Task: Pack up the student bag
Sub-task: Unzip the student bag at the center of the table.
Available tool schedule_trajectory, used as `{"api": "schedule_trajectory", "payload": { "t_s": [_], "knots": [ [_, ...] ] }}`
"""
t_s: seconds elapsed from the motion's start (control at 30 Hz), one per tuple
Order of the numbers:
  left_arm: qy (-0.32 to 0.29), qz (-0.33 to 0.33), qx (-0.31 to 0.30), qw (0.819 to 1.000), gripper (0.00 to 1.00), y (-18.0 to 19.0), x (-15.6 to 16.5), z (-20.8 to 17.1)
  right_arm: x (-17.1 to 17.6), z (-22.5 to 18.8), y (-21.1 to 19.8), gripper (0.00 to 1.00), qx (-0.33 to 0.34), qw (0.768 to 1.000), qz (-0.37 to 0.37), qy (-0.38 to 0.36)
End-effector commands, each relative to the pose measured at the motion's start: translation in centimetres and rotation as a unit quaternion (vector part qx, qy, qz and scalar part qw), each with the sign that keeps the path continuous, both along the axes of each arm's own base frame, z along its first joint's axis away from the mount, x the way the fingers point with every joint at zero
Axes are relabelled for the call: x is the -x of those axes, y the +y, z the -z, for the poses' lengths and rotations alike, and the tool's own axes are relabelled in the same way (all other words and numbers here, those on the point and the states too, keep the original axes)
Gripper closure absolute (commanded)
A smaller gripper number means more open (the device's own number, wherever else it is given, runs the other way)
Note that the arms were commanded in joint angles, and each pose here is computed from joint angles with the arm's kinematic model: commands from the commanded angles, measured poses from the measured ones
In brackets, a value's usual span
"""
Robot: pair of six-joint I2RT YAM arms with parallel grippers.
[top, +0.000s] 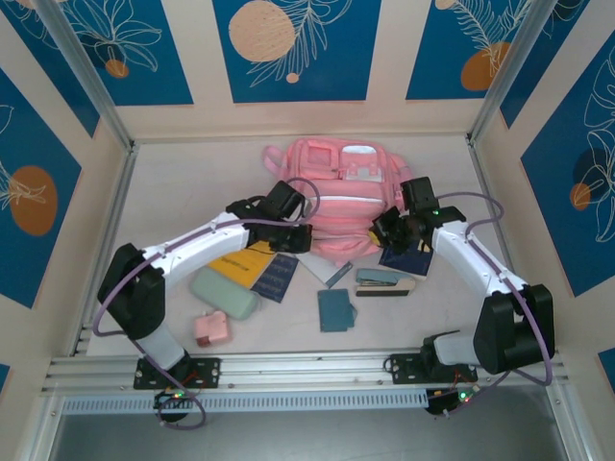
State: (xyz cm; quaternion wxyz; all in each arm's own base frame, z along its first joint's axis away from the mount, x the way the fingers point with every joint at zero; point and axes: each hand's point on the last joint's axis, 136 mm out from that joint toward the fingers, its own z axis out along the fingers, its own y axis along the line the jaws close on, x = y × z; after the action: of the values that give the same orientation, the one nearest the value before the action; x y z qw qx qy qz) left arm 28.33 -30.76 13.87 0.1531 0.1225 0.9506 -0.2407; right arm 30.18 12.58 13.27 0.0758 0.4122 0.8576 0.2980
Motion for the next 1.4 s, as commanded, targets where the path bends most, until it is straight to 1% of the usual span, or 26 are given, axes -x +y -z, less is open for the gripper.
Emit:
{"api": "schedule_trajectory", "payload": {
  "t_s": [0.0, 0.13, 0.2, 0.23, 0.33, 0.37, 0.4, 0.47, 0.57, 0.63, 0.83, 1.0, 1.17, 1.27, 1.33, 1.37],
  "knots": [
    [0.004, -0.042, -0.016, 0.999, 1.00, 2.9, -1.3, 0.2, -1.1, -0.6, -2.7, 1.00, 0.039, 0.999, 0.019, -0.032],
    [0.008, -0.060, -0.005, 0.998, 1.00, 3.2, -2.3, 0.4, -1.9, -0.3, -3.6, 1.00, 0.036, 0.998, 0.030, -0.031],
    [0.012, -0.051, 0.007, 0.999, 1.00, 2.2, -2.6, 0.2, -2.4, -0.4, -3.6, 0.99, 0.030, 0.999, 0.026, -0.030],
    [0.018, -0.046, 0.018, 0.999, 1.00, 1.6, -2.7, 0.1, -2.7, -0.6, -3.4, 0.94, 0.028, 0.999, 0.022, -0.032],
    [0.020, -0.023, 0.052, 0.998, 1.00, -0.8, -2.6, -1.1, -2.8, -1.5, -2.8, 0.65, 0.026, 0.999, 0.007, -0.030],
    [0.014, -0.012, 0.057, 0.998, 1.00, -1.5, -2.3, -1.7, -2.6, -1.8, -2.8, 0.57, 0.031, 0.999, 0.006, -0.025],
    [0.008, -0.004, 0.061, 0.998, 1.00, -2.1, -2.2, -2.2, -2.3, -2.1, -2.8, 0.52, 0.035, 0.999, 0.007, -0.022],
    [0.000, 0.016, 0.073, 0.997, 1.00, -3.3, -1.7, -3.4, -1.4, -2.9, -2.8, 0.49, 0.045, 0.999, 0.007, -0.025],
    [-0.005, 0.041, 0.086, 0.995, 1.00, -4.9, -0.7, -4.6, 0.1, -3.9, -2.8, 0.48, 0.055, 0.998, 0.008, -0.034],
    [-0.008, 0.055, 0.091, 0.994, 1.00, -5.8, 0.0, -5.1, 0.9, -4.5, -2.5, 0.48, 0.050, 0.998, 0.007, -0.038],
    [-0.018, 0.088, 0.103, 0.991, 1.00, -7.8, 2.0, -6.9, 2.7, -5.7, 0.3, 0.48, -0.020, 0.999, 0.002, -0.029],
    [-0.021, 0.101, 0.108, 0.989, 1.00, -8.6, 3.1, -7.5, 2.6, -5.8, 2.5, 0.47, -0.035, 0.999, -0.011, -0.023],
    [-0.020, 0.112, 0.107, 0.988, 1.00, -9.2, 4.1, -7.3, 1.6, -4.0, 3.9, 0.48, -0.058, 0.998, -0.013, 0.003],
    [-0.022, 0.113, 0.101, 0.988, 1.00, -9.1, 4.3, -7.1, 1.3, -3.0, 4.4, 0.54, -0.052, 0.998, -0.016, 0.016],
    [-0.028, 0.111, 0.094, 0.989, 1.00, -8.8, 4.2, -7.1, 1.1, -2.4, 4.4, 0.63, -0.043, 0.999, -0.017, 0.017],
    [-0.032, 0.109, 0.088, 0.990, 1.00, -8.6, 4.1, -7.0, 1.0, -2.0, 4.2, 0.72, -0.037, 0.999, -0.017, 0.018]
  ]
}}
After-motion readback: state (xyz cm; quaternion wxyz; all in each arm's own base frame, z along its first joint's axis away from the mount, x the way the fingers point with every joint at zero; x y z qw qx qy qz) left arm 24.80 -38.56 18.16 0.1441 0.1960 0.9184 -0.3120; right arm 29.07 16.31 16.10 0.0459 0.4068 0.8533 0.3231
